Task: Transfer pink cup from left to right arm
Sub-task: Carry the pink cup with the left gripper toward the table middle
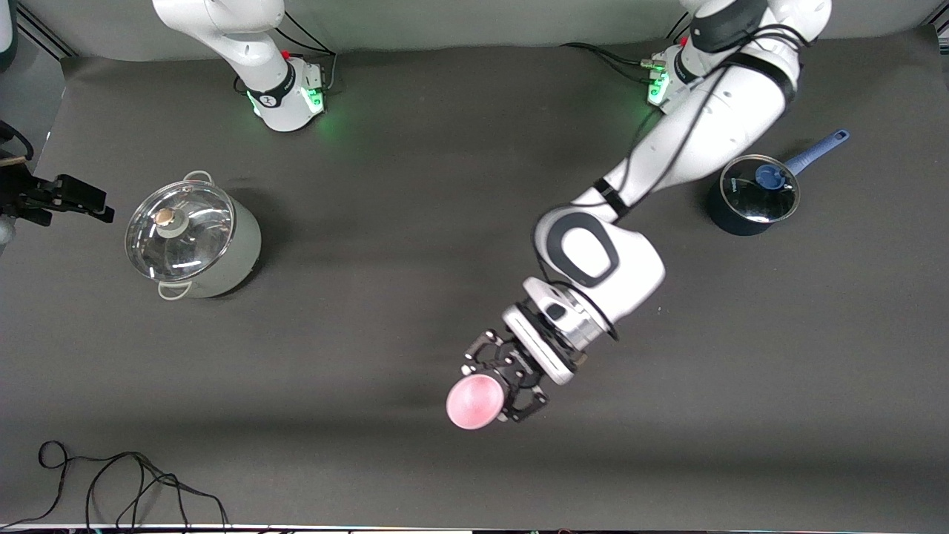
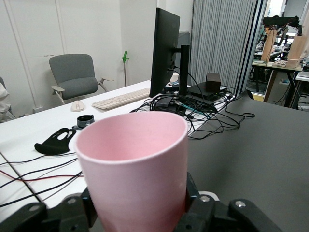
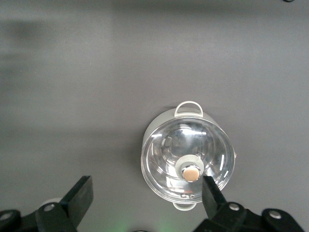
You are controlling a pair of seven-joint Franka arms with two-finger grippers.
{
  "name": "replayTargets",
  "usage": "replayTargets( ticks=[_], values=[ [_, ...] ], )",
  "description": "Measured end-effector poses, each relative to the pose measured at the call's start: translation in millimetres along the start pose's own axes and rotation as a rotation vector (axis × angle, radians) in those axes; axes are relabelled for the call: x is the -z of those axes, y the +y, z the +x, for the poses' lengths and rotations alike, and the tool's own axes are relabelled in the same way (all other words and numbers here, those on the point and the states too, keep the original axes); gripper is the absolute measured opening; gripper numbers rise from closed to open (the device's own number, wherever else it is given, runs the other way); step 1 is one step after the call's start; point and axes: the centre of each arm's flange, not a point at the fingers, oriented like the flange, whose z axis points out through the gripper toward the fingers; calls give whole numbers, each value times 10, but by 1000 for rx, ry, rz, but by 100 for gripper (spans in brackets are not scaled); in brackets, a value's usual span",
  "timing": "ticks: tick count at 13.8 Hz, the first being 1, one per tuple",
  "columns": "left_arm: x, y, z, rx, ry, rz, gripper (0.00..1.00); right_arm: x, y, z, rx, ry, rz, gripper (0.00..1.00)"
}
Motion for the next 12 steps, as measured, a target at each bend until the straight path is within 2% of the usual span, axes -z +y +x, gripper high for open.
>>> replayTargets(
  ticks=[7,12],
  values=[
    [-87,1226,441,31,9,57,68,73,-63,6,14,17,9,100],
    [-116,1733,459,-24,-2,60,68,209,-296,25,17,46,17,100]
  ],
)
